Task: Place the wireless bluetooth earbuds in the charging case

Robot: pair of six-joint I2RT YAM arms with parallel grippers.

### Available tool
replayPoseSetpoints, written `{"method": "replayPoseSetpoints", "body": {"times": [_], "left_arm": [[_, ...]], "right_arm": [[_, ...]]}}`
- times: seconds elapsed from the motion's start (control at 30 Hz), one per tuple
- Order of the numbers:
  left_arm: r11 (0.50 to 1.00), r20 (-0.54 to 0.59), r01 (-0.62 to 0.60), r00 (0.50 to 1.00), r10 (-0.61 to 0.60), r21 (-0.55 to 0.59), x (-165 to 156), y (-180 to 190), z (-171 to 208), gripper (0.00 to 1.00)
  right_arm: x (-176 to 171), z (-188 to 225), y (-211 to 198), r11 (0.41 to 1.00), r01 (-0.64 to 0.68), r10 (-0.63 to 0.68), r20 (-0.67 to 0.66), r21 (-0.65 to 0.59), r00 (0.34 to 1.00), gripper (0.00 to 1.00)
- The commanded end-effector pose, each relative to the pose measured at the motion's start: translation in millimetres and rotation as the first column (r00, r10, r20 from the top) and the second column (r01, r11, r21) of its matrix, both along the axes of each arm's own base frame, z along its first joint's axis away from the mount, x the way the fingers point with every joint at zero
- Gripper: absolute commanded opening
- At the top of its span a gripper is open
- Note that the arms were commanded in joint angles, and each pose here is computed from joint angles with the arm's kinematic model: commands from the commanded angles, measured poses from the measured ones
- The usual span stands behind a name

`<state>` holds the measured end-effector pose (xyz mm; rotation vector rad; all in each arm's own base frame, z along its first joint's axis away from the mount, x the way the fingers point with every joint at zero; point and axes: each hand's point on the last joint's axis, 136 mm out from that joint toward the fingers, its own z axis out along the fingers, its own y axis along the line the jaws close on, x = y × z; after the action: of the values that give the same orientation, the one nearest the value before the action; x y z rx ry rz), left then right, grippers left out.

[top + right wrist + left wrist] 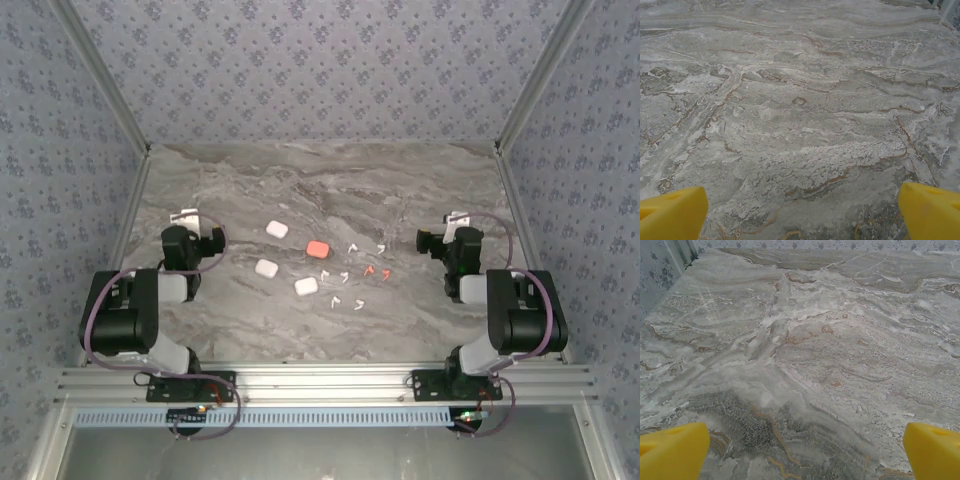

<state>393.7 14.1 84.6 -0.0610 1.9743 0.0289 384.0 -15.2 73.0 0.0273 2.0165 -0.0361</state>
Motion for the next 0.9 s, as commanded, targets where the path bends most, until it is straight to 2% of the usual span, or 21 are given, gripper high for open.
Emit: {"method": "replayPoseSetpoints", "body": {"times": [0.0, 0.6, 0.87], "left_arm": [[1.0, 0.011, -0.006, 1.0, 0.006, -0.003, 4.1, 0.0, 4.2, 0.99], [1.0, 0.015, -0.007, 1.0, 0.007, -0.005, 3.5, 0.1, 6.0, 0.99], [0.999, 0.064, -0.039, 0.997, 0.04, -0.015, -15.8, 1.5, 64.2, 0.99]], "right_arm": [[6.8, 8.5, -1.2, 1.0, -0.004, 0.005, 0.026, -0.006, 1.0, 1.0], [5.6, 8.6, -1.9, 1.0, -0.012, 0.012, 0.03, 0.012, 0.999, 1.0], [1.1, 49.3, 5.4, 0.999, -0.05, 0.05, 0.004, 0.0, 0.999, 1.0]]}}
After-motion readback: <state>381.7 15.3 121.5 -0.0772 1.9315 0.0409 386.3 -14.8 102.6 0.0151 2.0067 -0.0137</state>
